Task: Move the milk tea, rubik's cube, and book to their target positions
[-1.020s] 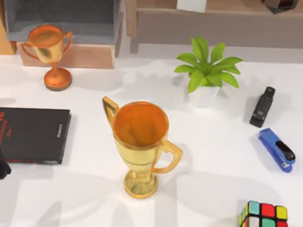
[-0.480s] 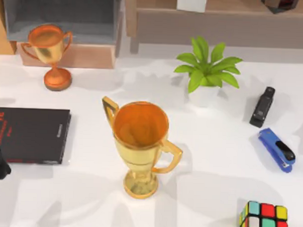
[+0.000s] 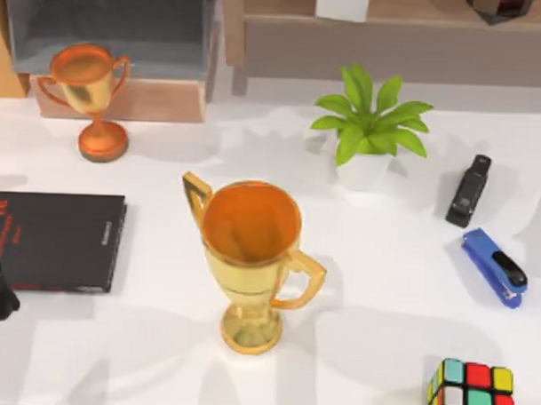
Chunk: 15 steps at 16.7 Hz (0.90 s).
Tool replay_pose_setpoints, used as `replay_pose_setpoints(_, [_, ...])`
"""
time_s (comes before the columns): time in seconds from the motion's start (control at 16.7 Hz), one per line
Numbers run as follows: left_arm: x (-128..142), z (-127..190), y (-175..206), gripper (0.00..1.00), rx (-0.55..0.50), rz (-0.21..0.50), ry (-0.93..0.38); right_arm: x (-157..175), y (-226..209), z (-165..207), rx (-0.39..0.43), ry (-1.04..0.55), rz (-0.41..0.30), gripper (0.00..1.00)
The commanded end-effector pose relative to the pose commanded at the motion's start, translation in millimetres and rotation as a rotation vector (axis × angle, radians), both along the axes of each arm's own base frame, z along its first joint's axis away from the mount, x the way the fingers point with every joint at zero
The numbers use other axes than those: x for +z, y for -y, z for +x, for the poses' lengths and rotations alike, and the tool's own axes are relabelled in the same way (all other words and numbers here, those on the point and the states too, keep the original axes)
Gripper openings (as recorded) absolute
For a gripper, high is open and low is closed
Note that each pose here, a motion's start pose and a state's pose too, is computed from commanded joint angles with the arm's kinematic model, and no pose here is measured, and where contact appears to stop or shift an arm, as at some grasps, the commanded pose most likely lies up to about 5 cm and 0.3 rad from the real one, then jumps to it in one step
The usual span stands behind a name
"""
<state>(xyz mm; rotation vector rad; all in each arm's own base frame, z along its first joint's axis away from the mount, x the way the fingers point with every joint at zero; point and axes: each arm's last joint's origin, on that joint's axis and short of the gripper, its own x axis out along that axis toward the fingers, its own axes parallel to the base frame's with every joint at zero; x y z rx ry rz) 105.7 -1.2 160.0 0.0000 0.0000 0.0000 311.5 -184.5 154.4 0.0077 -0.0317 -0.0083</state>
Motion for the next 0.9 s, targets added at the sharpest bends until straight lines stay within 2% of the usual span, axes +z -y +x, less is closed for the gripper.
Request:
replay_pose_setpoints(0.12, [0, 0, 0, 1.0, 0.0, 0.0, 0.0, 23, -7, 11, 0.01, 0.025, 0.044, 1.0])
replay_pose_setpoints(0.24, [0, 0, 0, 1.0, 0.0, 0.0, 0.0, 51, -23, 24, 0.035, 0.037, 0.122, 1.0])
replay_pose_setpoints(0.48, [0, 0, 0, 1.0, 0.0, 0.0, 0.0, 100, -85, 45, 0.12, -0.051, 0.362, 1.0])
replay_pose_setpoints(0.72, [0, 0, 0, 1.0, 0.0, 0.0, 0.0, 117, -173, 39, 0.176, -0.357, 0.609, 1.0])
replay_pose_setpoints(0.84, [0, 0, 0, 1.0, 0.0, 0.0, 0.0, 111, -217, 23, 0.166, -0.589, 0.679, 1.0])
replay_pose_setpoints(0.9, [0, 0, 0, 1.0, 0.0, 0.0, 0.0, 106, -237, 11, 0.149, -0.715, 0.692, 1.0])
